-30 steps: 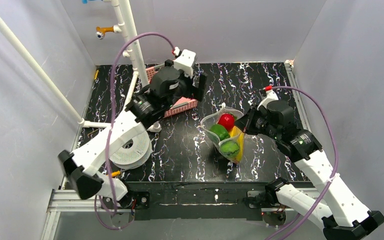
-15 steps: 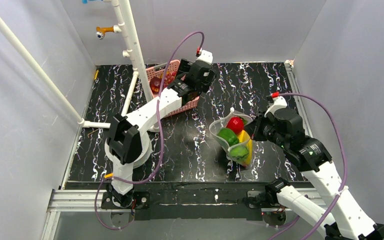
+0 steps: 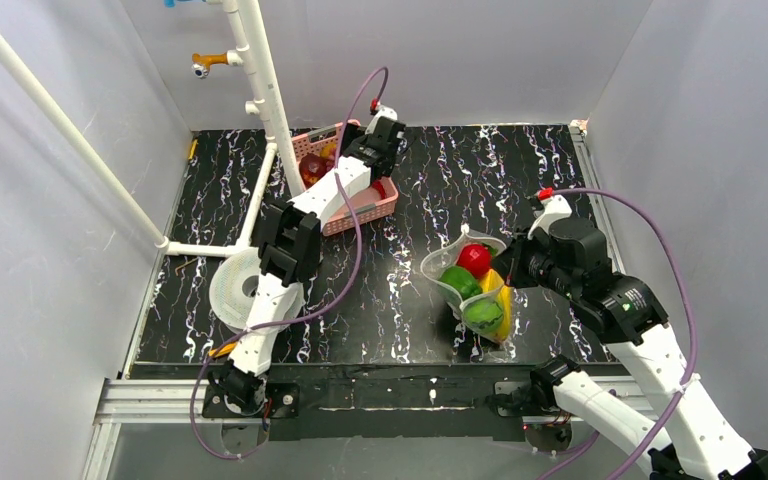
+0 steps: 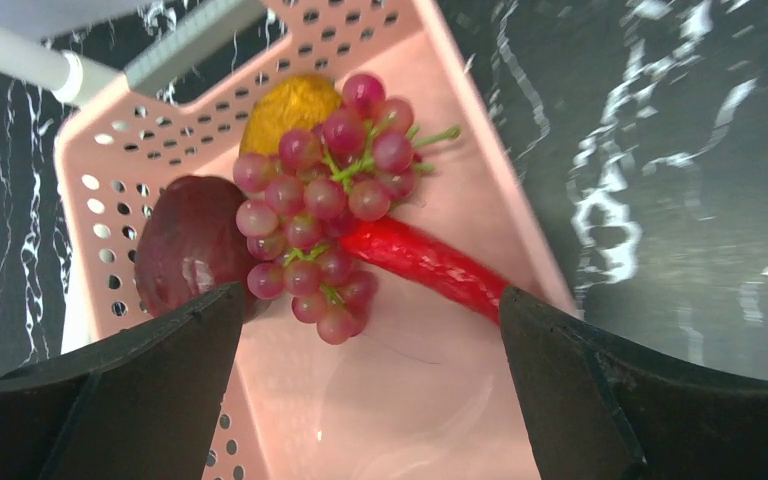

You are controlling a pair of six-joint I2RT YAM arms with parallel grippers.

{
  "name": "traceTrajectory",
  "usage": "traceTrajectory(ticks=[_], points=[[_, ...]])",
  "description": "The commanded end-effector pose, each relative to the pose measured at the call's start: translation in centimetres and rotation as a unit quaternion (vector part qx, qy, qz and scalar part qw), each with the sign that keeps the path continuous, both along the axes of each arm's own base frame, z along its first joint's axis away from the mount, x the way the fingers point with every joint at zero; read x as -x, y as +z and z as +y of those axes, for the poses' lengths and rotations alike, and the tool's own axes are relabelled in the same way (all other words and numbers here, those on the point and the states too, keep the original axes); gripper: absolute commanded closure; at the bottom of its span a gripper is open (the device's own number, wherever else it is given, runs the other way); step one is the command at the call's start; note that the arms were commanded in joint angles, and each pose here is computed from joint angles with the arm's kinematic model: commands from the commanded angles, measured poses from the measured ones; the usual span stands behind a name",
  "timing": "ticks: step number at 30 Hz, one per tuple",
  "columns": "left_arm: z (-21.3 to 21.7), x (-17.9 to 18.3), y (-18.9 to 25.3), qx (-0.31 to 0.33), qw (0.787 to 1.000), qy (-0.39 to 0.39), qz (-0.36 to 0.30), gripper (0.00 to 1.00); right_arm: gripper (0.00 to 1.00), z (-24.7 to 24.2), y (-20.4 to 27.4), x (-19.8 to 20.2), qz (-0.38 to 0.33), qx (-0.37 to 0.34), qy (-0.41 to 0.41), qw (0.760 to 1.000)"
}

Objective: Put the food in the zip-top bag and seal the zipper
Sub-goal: Pick up the fake fruit from the bin.

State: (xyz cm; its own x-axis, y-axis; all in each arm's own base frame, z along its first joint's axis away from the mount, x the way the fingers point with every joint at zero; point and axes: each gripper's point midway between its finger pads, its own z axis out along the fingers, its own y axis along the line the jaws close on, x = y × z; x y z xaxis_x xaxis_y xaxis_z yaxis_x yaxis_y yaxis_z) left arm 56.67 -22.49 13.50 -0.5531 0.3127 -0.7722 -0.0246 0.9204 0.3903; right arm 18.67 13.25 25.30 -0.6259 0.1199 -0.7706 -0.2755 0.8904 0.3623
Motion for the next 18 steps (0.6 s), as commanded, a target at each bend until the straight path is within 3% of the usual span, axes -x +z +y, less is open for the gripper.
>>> traceTrajectory(ticks=[1,4,13,18], points=[[3.4,-0.8,1.1,-0.023,0.999,0.047,-0.014,0.02,0.99,1.3,2.9,-0.1,-0.029,-0.028,0.033,0.999],[5.1,-1.2,0.4,-0.037,0.997,0.062,-0.021,0.04,0.99,1.7,3.0,0.3,-0.02,-0.032,0.047,0.998],[6.4,-1.9,-1.2,-0.05,0.997,0.057,-0.025,0.22,0.99,1.8,3.0,0.2,-0.011,-0.031,0.046,0.998],[7.4,-2.3,-2.1,-0.042,0.996,0.07,-0.017,0.24,0.99,2.0,3.1,-0.1,-0.008,-0.034,0.044,0.998]])
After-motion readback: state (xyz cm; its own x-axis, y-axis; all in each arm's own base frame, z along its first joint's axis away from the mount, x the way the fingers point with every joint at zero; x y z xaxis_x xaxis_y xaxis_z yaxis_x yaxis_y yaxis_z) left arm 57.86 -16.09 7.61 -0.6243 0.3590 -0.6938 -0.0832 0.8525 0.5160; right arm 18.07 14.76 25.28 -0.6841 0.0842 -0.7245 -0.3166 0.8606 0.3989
